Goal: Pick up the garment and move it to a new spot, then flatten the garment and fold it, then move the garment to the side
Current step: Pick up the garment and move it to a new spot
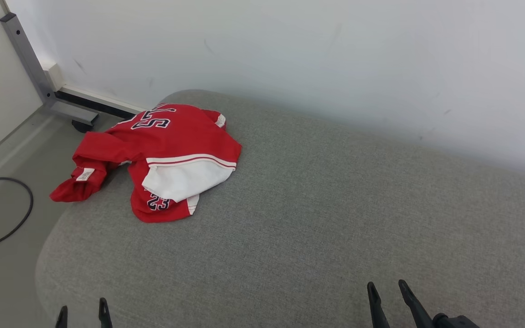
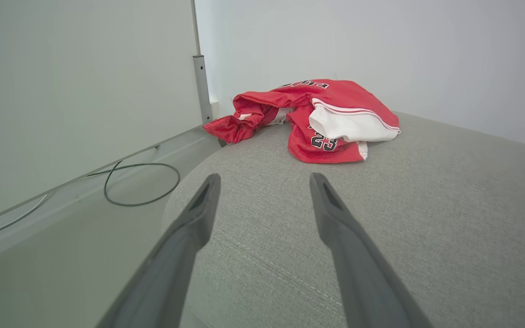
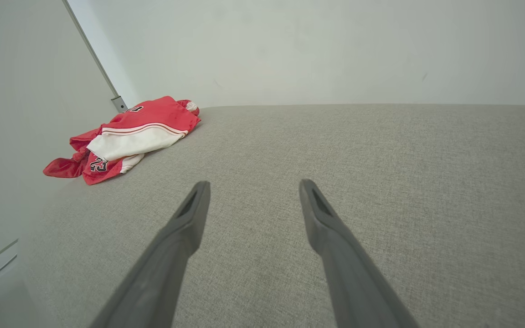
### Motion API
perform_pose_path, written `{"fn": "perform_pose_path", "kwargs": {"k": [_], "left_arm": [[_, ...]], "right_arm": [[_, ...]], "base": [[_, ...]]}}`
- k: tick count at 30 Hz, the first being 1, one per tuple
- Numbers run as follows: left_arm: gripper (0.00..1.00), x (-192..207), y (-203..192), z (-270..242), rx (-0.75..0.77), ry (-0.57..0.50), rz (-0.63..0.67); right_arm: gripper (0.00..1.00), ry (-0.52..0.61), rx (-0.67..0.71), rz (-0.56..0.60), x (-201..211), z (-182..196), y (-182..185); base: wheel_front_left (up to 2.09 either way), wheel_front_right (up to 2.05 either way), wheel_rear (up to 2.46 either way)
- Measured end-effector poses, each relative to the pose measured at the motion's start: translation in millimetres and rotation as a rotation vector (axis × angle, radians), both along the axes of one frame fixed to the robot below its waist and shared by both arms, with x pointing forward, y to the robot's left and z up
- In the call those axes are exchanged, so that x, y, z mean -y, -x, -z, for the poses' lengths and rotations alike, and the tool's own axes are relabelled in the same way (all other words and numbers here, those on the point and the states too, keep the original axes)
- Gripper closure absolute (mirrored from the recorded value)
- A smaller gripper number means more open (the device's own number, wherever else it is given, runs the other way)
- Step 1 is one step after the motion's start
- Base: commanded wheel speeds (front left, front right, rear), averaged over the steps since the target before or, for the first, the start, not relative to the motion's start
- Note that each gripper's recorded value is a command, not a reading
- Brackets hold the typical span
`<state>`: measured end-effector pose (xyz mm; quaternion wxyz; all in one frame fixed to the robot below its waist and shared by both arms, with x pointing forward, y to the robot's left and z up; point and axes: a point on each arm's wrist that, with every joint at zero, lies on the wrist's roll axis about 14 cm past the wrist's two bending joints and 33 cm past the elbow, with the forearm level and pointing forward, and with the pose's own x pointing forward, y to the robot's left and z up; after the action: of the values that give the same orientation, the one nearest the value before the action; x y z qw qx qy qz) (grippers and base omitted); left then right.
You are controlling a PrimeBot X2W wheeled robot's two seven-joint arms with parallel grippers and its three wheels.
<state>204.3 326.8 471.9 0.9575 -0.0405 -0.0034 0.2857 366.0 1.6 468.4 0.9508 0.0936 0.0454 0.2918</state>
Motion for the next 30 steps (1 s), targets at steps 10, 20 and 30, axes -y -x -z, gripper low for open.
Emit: {"fn": "perform_pose_path", "kwargs": {"k": [10, 20, 30], "left_arm": [[0.0, -26, -45, -48, 0.131, -0.052, -0.007], [0.0, -56, -129, -104, 0.261, -0.099, 0.025], [0.0, -65, -222, -113, 0.247, -0.104, 0.119]], "right_arm": [[0.0, -0.006, 0.05, 0.041, 9, -12, -17], [0.0, -0.002, 0.123, 0.14, 38, -25, -51], [0.0, 0.007, 0.137, 0.249, 75, -20, -74]], "base": [[0.0, 0.0, 0.0], [0.0, 0.0, 0.0], [0.0, 0.0, 0.0]]}}
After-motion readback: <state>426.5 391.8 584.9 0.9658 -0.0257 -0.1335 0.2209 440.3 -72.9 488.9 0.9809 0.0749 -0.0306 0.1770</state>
